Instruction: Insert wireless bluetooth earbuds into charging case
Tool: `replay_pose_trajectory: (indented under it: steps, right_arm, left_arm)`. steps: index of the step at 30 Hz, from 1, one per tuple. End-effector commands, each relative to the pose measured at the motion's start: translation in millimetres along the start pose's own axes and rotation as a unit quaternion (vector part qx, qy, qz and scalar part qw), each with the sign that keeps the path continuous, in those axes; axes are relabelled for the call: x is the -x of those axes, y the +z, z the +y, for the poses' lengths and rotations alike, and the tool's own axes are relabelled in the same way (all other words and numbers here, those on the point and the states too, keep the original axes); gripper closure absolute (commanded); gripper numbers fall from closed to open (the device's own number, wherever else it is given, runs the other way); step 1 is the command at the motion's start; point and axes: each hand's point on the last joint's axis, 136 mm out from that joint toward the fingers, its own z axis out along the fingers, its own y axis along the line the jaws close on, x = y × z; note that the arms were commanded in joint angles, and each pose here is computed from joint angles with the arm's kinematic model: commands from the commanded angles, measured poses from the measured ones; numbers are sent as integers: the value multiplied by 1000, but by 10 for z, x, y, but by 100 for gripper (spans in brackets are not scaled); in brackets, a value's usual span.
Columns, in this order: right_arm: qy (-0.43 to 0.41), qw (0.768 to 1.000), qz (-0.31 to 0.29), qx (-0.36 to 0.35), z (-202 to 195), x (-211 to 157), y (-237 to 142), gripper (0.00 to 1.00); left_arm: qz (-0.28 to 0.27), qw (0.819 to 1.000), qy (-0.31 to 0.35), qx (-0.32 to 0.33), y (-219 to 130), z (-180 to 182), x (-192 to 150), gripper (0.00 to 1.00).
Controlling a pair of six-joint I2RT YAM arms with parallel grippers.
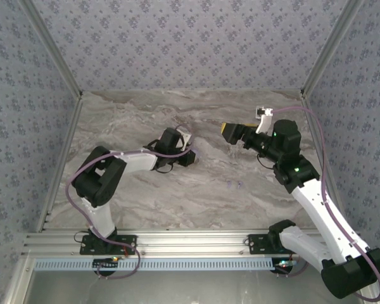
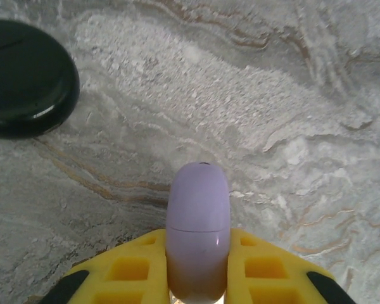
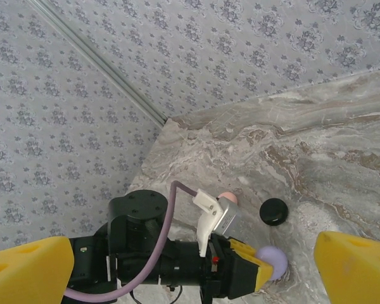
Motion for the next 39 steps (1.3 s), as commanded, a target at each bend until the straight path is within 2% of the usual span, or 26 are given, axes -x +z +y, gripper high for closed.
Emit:
replay_pose_trajectory:
  steps: [1, 6, 11, 18, 25, 29, 34, 39]
  right_arm:
    - [-3, 1000, -1, -9, -21, 35, -7, 0]
    - [-8, 1000, 10, -16, -60, -19, 9, 0]
    - [-40, 998, 37, -25, -70, -148, 68, 0]
    - [-112, 983, 116, -86, -169, -515, 347, 0]
    - [-198, 946, 232, -110, -110, -1008, 909, 0]
    - [-254, 918, 273, -135, -114, -1277, 1269, 0]
    - [-288, 886, 337, -134, -116, -1684, 1710, 0]
    - [-287, 874, 375, -114, -25, -2121, 2052, 2]
  left_arm:
    - [11, 1000, -9, 22, 49, 68, 4, 72]
    - [21, 999, -11, 32, 69, 118, -57, 62]
    - [4, 999, -5, 32, -125, 72, 64, 52]
    - [-81, 996, 4, 27, -836, 0, 519, 42]
    - [-178, 981, -45, 62, -1705, 330, 767, 32]
    - [-223, 965, -100, 93, -2122, 643, 723, 27]
    - [-237, 950, -149, 138, -2432, 972, 487, 22]
    - [-245, 938, -176, 170, -2604, 1160, 271, 18]
